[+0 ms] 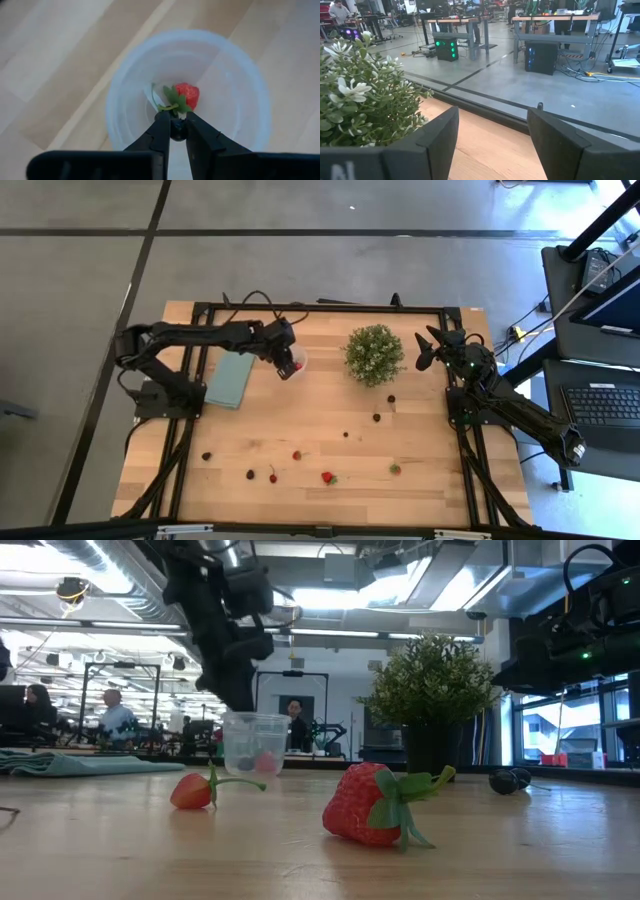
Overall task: Pick and placing Produce into tupperware
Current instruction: Put the blue berry into the transparent container, then put the red strawberry into the transparent container
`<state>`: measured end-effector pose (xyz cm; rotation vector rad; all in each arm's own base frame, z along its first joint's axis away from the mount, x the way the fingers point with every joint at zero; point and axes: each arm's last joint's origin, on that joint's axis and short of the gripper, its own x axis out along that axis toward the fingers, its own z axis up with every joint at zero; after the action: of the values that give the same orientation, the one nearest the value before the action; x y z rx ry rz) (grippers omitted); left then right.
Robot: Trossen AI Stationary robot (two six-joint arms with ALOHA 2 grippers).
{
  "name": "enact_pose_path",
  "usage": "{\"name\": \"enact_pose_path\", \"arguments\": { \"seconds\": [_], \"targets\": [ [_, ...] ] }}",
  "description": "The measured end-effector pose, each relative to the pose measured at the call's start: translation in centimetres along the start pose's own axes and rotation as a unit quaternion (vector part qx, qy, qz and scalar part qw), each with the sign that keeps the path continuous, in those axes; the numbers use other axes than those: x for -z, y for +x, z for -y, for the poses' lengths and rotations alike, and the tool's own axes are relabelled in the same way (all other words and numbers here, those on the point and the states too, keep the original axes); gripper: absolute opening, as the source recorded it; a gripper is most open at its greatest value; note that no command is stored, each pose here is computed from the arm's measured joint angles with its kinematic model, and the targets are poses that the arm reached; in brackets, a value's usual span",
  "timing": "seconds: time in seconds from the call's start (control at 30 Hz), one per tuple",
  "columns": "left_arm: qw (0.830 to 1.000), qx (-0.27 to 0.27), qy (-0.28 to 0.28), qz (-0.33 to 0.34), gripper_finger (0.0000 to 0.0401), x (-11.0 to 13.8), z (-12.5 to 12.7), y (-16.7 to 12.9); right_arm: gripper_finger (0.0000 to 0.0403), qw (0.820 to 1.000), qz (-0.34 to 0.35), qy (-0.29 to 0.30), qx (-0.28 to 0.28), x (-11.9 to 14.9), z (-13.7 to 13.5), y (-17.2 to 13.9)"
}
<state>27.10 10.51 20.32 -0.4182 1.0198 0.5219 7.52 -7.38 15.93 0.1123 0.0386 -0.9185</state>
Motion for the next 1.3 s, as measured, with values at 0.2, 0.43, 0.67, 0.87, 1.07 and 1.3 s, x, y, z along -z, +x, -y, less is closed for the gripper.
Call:
{"name": "enact_pose_path", "arguments": {
  "seconds": [0.2, 0.43, 0.67, 0.87, 1.07, 1.3],
  "targets": [
    [1.0, -0.003, 0.001, -0.012, 0.0049, 0.1, 0.0, 1.1, 0.0239, 1.0, 0.0, 0.0, 0.0, 0.0, 0.0, 0.0],
    [1.0, -0.002, 0.0, -0.005, 0.0097, -0.1, 0.0, 1.1, 0.0239, 1.0, 0.0, 0.0, 0.0, 0.0, 0.0, 0.0],
    [1.0, 0.005, 0.013, 0.019, 0.0129, -0.6, 0.2, 1.1, 0.0239, 1.0, 0.0, 0.0, 0.0, 0.0, 0.0, 0.0],
    [0.998, 0.015, 0.021, 0.059, 0.0179, -1.2, 0.3, 0.0, 0.0239, 1.0, 0.0, 0.0, 0.0, 0.0, 0.0, 0.0],
    [0.989, 0.042, 0.065, 0.125, 0.0242, -1.5, 1.0, -3.9, 0.0239, 1.0, 0.0, -0.005, 0.0, 0.0, 0.0, 0.0],
    [0.968, 0.096, 0.119, 0.197, 0.0285, -0.2, 3.6, -9.1, 0.0239, 1.0, 0.0, -0.013, 0.001, 0.0, 0.0, 0.0]
  ]
}}
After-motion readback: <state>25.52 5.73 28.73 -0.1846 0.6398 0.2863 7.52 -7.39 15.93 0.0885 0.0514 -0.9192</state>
